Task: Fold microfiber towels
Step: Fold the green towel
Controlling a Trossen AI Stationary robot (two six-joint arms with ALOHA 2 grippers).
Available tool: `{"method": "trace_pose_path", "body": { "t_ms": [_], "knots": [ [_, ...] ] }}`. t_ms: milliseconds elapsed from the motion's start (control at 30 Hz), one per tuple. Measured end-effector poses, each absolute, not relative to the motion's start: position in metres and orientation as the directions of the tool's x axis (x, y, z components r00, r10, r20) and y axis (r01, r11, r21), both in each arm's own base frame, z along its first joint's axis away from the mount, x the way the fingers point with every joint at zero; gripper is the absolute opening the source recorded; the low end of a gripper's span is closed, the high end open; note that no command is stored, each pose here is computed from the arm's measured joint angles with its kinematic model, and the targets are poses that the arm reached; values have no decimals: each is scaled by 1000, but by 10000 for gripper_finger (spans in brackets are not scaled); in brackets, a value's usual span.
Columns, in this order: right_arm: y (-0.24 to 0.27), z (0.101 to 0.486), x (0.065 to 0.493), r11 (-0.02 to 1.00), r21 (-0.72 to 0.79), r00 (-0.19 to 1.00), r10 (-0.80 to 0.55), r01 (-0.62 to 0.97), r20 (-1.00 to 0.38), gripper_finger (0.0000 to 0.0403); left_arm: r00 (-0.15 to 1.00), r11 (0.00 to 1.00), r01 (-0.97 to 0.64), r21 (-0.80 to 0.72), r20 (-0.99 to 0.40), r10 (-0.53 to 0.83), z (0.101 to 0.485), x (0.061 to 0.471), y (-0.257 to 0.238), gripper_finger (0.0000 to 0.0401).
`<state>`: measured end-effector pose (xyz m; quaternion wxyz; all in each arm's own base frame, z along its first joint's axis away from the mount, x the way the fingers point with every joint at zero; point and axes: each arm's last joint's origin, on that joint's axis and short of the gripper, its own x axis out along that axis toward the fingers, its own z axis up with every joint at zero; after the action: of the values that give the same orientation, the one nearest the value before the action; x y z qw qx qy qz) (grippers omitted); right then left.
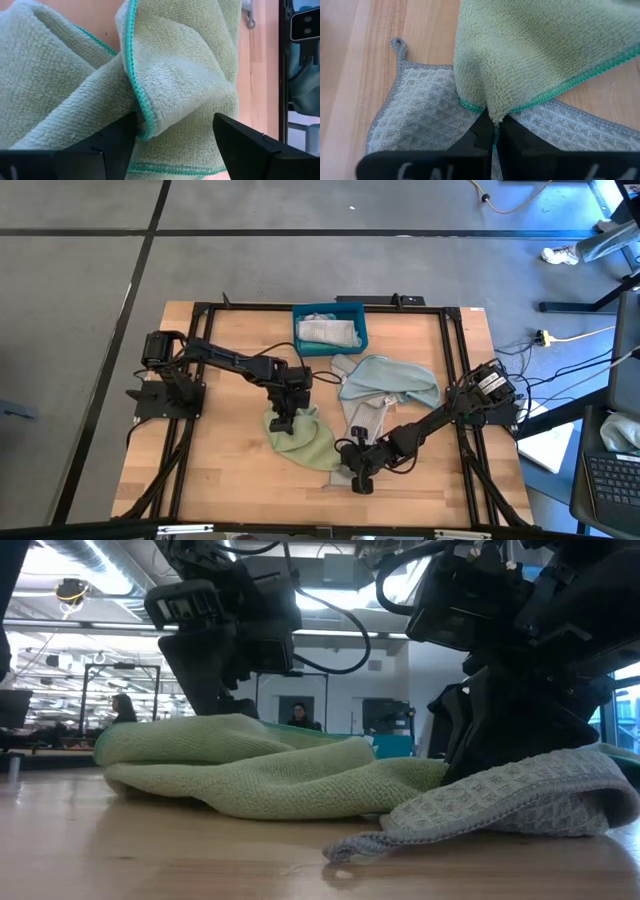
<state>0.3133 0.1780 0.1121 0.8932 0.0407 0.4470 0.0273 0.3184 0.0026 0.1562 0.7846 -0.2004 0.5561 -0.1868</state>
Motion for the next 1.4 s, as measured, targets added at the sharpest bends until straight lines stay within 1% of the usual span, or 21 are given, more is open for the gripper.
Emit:
{"method": "trace_pose_path", "body": {
  "t_ms": [233, 333, 400, 467, 533, 633, 767, 800, 833, 1033, 1133, 1233, 1333, 1400],
  "knots": [
    [178, 112, 313, 997, 80, 602, 78, -23, -795, 6, 313, 857, 79, -509, -804, -506, 156, 318, 3, 252],
    [178, 112, 313, 997, 80, 602, 78, -24, -795, 11, 302, 896, 47, -442, -849, -434, 157, 316, 5, 239],
    [178, 112, 313, 997, 80, 602, 78, -23, -795, 12, 287, 923, 42, -381, -881, -377, 160, 316, 6, 222],
    [178, 112, 313, 997, 80, 602, 78, -23, -795, 10, 260, 941, 44, -336, -906, -335, 165, 314, 6, 196],
    [178, 112, 313, 997, 79, 602, 77, -23, -795, 7, 261, 943, 53, -329, -907, -331, 170, 316, 6, 165],
    [177, 112, 314, 997, 80, 603, 77, -22, -794, 5, 258, 941, 64, -333, -905, -338, 175, 318, 2, 110],
    [177, 112, 314, 997, 80, 603, 77, -21, -794, 12, 252, 938, 79, -337, -904, -346, 176, 318, -3, 26],
    [177, 112, 314, 997, 80, 603, 77, -21, -794, 13, 250, 935, 80, -345, -901, -354, 176, 318, -4, 13],
    [177, 112, 314, 997, 81, 603, 77, -21, -794, 13, 249, 932, 82, -353, -898, -362, 176, 318, -5, 8],
    [177, 112, 314, 997, 80, 603, 77, -21, -794, 6, 246, 923, 81, -376, -890, -384, 177, 319, -9, 11],
    [177, 112, 314, 997, 80, 603, 77, -21, -794, 8, 249, 882, 111, -458, -846, -471, 178, 320, -11, 3],
    [177, 112, 314, 997, 80, 603, 77, -21, -794, 14, 270, 834, 158, -529, -789, -552, 181, 323, -14, 3],
    [177, 112, 314, 997, 80, 602, 77, -21, -795, 13, 320, 836, 190, -515, -773, -549, 189, 325, -14, 4],
    [177, 112, 314, 997, 80, 603, 76, -21, -794, 10, 343, 870, 181, -459, -799, -493, 194, 322, -10, 1]
  ]
}}
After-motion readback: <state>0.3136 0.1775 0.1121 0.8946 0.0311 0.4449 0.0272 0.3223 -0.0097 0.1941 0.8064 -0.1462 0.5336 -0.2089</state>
